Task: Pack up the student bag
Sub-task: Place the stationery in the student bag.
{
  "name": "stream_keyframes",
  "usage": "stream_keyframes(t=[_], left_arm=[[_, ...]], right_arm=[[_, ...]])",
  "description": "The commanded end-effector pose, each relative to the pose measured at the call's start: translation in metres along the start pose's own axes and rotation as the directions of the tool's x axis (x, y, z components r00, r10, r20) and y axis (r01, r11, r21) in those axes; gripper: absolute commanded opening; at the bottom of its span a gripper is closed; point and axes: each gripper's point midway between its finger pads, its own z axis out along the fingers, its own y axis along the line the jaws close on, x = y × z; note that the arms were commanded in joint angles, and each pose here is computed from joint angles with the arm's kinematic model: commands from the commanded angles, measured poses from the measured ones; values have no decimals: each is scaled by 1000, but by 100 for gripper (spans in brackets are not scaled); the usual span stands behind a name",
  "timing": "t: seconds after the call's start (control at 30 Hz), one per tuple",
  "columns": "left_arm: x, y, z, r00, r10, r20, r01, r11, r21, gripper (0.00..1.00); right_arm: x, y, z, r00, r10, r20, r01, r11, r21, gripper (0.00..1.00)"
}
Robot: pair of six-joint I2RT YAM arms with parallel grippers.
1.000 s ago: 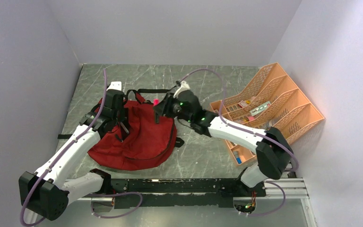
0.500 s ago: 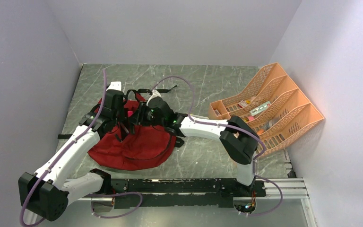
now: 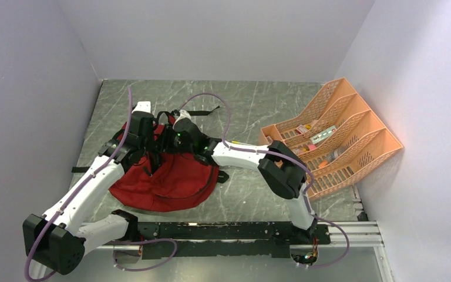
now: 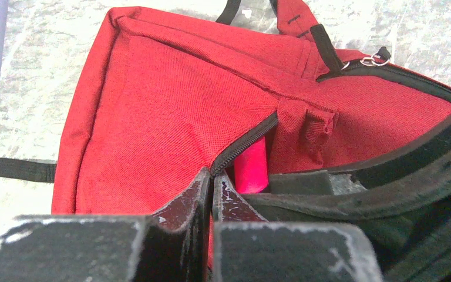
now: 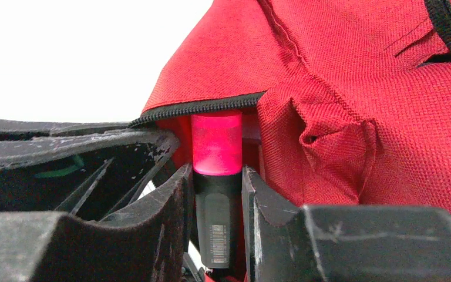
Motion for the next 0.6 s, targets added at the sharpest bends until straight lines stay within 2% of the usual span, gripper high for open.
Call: stream_keyframes(t=[0.0, 0.1, 0.3, 0.57], left_arm=[[-15, 3, -1, 998, -29, 59, 29, 1000, -3, 5], [-15, 2, -1, 998, -29, 59, 29, 1000, 0, 5], [-15, 2, -1, 998, -28, 59, 28, 1000, -1, 5], [-15, 2, -1, 998, -28, 57, 28, 1000, 0, 5]], right_arm=[[0, 3, 10, 1000, -2, 8, 2, 1000, -4, 0], [2, -1, 14, 1000, -4, 7, 4, 1000, 7, 0], [3, -4, 16, 1000, -17, 2, 17, 1000, 25, 25], [-1, 0, 10, 999, -39, 0, 39, 999, 30, 42]])
